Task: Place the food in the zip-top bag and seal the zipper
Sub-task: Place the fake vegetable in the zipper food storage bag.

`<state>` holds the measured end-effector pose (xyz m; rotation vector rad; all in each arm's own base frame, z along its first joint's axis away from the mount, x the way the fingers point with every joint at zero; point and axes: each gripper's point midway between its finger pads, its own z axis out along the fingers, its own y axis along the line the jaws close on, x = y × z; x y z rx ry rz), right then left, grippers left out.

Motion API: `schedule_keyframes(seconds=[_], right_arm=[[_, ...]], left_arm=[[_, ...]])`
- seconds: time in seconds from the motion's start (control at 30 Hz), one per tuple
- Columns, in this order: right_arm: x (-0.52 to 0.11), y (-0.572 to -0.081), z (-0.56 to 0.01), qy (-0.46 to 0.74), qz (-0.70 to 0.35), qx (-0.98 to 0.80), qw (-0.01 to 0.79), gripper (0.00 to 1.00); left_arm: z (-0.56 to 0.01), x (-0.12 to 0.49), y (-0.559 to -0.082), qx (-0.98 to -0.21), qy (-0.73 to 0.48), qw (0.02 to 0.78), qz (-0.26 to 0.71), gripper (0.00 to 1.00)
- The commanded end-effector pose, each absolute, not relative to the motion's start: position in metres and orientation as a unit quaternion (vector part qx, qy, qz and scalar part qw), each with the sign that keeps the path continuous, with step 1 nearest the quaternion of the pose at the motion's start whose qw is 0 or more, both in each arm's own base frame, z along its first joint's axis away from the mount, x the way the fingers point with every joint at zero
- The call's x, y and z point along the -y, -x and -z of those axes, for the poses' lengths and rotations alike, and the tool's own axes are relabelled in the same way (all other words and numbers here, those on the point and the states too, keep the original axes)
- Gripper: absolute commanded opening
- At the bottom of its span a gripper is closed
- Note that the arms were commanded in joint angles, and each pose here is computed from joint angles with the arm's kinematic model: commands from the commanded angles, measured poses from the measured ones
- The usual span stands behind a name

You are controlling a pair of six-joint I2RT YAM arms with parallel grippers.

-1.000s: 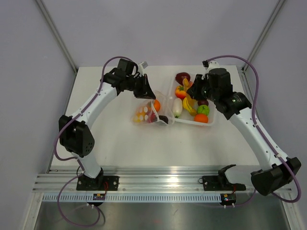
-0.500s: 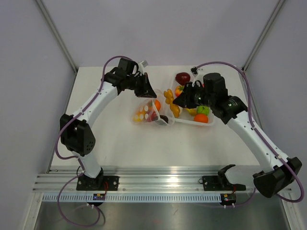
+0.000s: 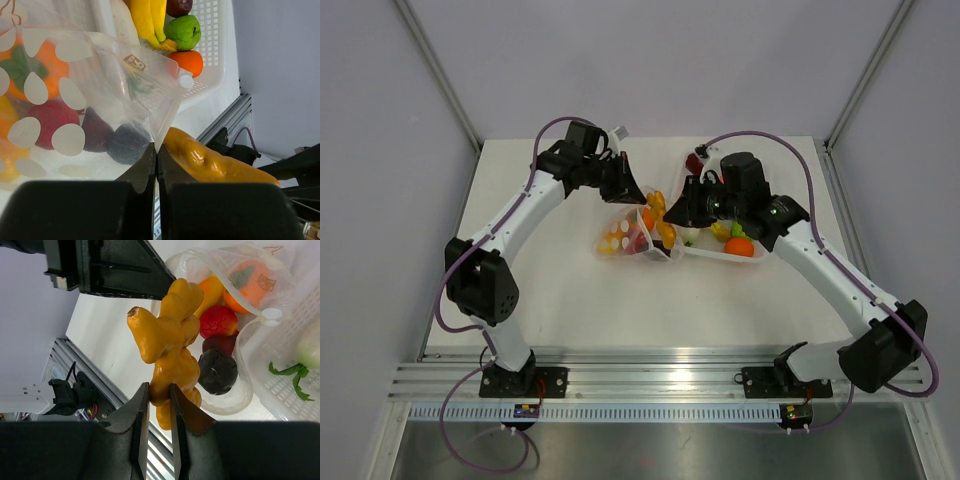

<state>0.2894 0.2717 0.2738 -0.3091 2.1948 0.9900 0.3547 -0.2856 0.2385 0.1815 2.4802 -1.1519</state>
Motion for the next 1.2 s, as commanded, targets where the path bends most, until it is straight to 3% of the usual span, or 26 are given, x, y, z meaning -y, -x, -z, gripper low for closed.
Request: schedule_keyframes(seconds=[0.0, 0.57, 0.6, 0.63, 0.73, 1.03, 1.17], right_arm=[[-0.286, -0.295, -0.271, 0.129, -0.401, -0.836, 0.351, 0.0], [-0.306, -0.334, -0.233, 0.109, -0.387, -0.852, 0.335, 0.02], [-0.307, -0.336, -0.232, 0.11, -0.383, -0.856, 0.33, 0.25], [-0.308, -0.337, -0.234, 0.11, -0.383, -0.855, 0.331, 0.36], [-0.303, -0.331, -0.243, 0.111, -0.382, -0.851, 0.342, 0.54], [-0.241, -0.307, -0.226, 0.058, -0.287, -0.876, 0.383, 0.53], [-0.231, -0.295, -0.192, 0.038, -0.266, -0.897, 0.35, 0.68]], left_arm=[[-0.275, 0.291, -0.352, -0.861, -0.09, 0.23, 0.445, 0.0], [-0.284, 0.286, -0.33, -0.851, -0.095, 0.23, 0.462, 0.0], [-0.284, 0.286, -0.331, -0.851, -0.096, 0.232, 0.461, 0.0], [-0.285, 0.286, -0.33, -0.851, -0.097, 0.233, 0.46, 0.0], [-0.283, 0.285, -0.33, -0.853, -0.098, 0.232, 0.457, 0.0], [-0.286, 0.284, -0.328, -0.852, -0.1, 0.235, 0.458, 0.0], [-0.288, 0.283, -0.326, -0.851, -0.101, 0.237, 0.458, 0.0]])
